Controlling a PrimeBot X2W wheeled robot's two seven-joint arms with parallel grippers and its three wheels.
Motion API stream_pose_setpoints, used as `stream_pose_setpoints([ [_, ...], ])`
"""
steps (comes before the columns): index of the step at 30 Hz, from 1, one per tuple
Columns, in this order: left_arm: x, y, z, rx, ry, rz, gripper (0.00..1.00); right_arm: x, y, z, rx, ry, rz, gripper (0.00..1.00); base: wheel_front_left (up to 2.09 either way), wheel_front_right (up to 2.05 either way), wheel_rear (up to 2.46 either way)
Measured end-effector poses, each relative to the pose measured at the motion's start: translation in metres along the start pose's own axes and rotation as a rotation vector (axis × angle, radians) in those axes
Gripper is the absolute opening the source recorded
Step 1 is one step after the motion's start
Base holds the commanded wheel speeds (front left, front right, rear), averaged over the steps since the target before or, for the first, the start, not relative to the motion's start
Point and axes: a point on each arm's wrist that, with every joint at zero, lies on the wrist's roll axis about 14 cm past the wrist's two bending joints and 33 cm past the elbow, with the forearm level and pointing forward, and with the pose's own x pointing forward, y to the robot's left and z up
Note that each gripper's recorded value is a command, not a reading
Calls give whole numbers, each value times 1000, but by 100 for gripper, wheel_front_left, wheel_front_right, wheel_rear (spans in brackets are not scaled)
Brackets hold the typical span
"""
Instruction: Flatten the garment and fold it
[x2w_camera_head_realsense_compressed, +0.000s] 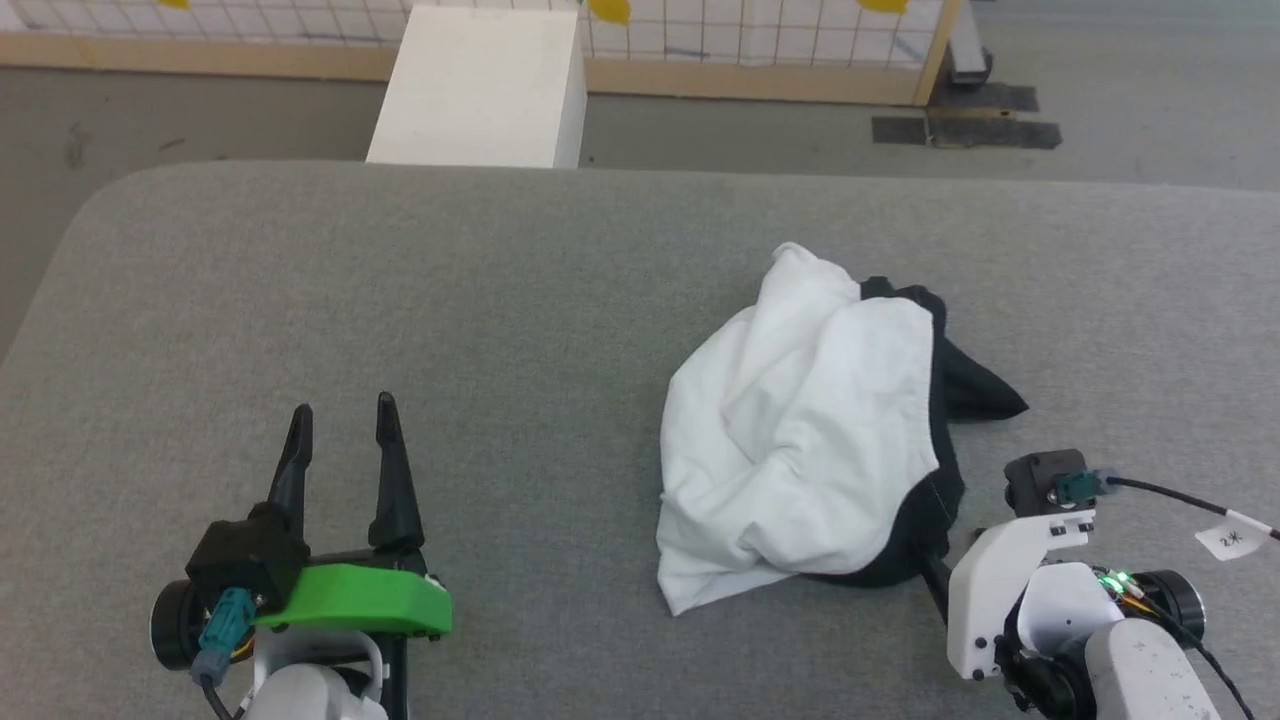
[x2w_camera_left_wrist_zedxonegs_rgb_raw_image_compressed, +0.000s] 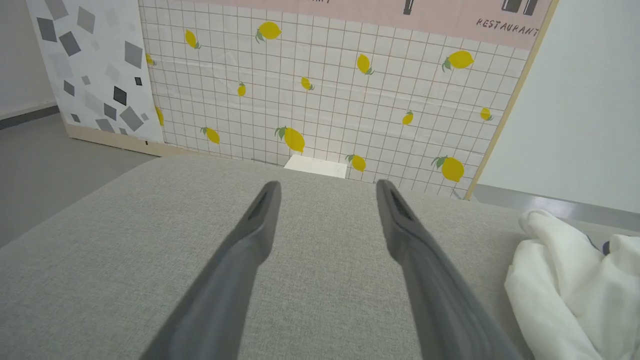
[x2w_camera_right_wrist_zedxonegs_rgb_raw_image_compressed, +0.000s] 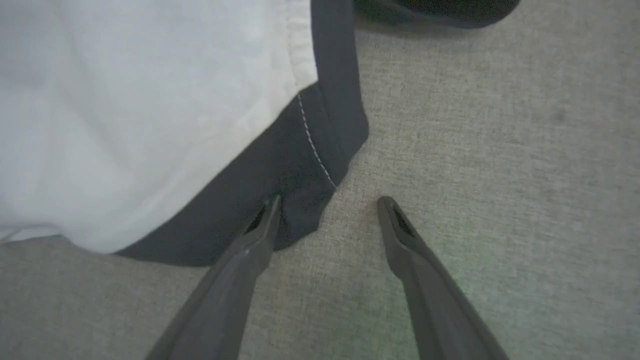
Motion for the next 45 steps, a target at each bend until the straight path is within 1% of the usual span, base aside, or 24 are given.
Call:
stream_pose_setpoints([
  [1,0,2,-2,1,5,6,100,2,2,-2,-5,24,4,100,0,0,0],
  [2,-1,4,-3,2,9,11,100,4,3,-2,-8,39,9,89,0,0,0],
  [3,-1,5,-4,3,12,12,100,6,5,-1,-6,48,17,43,0,0,0],
  [4,-2,6,-5,3,16,14,100,6,7,1,-2,47,27,12,0,0,0],
  [5,-2,7,-6,2,18,15,100,6,9,2,0,44,35,0,0,0,0],
  [8,-4,7,-4,-2,15,12,100,2,15,12,17,-16,58,0,0,0,0],
  [11,-5,5,0,-4,4,2,100,-11,19,39,40,-154,77,0,0,0,0],
  [13,-7,3,4,-8,-7,-4,100,-24,29,58,53,-241,117,0,0,0,0],
  [15,-8,1,10,-11,-23,-9,100,-39,50,76,45,-322,185,0,0,0,0],
  [16,-9,0,13,-13,-31,-12,100,-49,66,86,24,-364,232,0,0,0,0],
  [18,-13,0,16,-15,-39,-16,100,-71,104,100,-38,-437,335,0,0,0,0],
  [20,-16,-1,18,-17,-44,-19,100,-89,139,102,-99,-471,424,0,0,0,0],
  [23,-20,-1,22,-22,-55,-20,100,-104,191,80,-219,-420,552,0,0,0,0],
  [24,-21,0,23,-22,-58,-17,100,-106,206,64,-247,-369,594,0,0,0,0],
  [26,-23,2,24,-24,-58,-12,100,-102,222,30,-304,-251,635,0,0,0,0],
  [28,-26,4,24,-25,-56,-5,100,-94,227,-6,-330,-121,653,0,0,0,0],
  [31,-28,8,24,-27,-57,8,100,-85,222,-42,-339,16,657,0,0,0,0],
  [32,-29,9,24,-27,-55,11,100,-83,221,-47,-326,37,657,24,0,0,0],
  [33,-29,10,23,-27,-54,13,100,-82,220,-47,-315,36,655,76,0,0,0],
  [34,-29,11,22,-26,-51,16,100,-81,218,-42,-288,16,655,100,0,0,0],
  [37,-28,11,20,-25,-44,18,100,-82,212,-11,-195,-100,651,100,0,0,0],
  [40,-26,9,17,-26,-37,12,100,-92,199,39,-81,-299,640,100,0,0,0],
  [43,-24,5,15,-28,-32,0,100,-105,163,91,8,-525,553,100,0,0,0],
  [45,-21,0,13,-30,-28,-14,100,-113,123,119,39,-670,431,100,0,0,0],
])
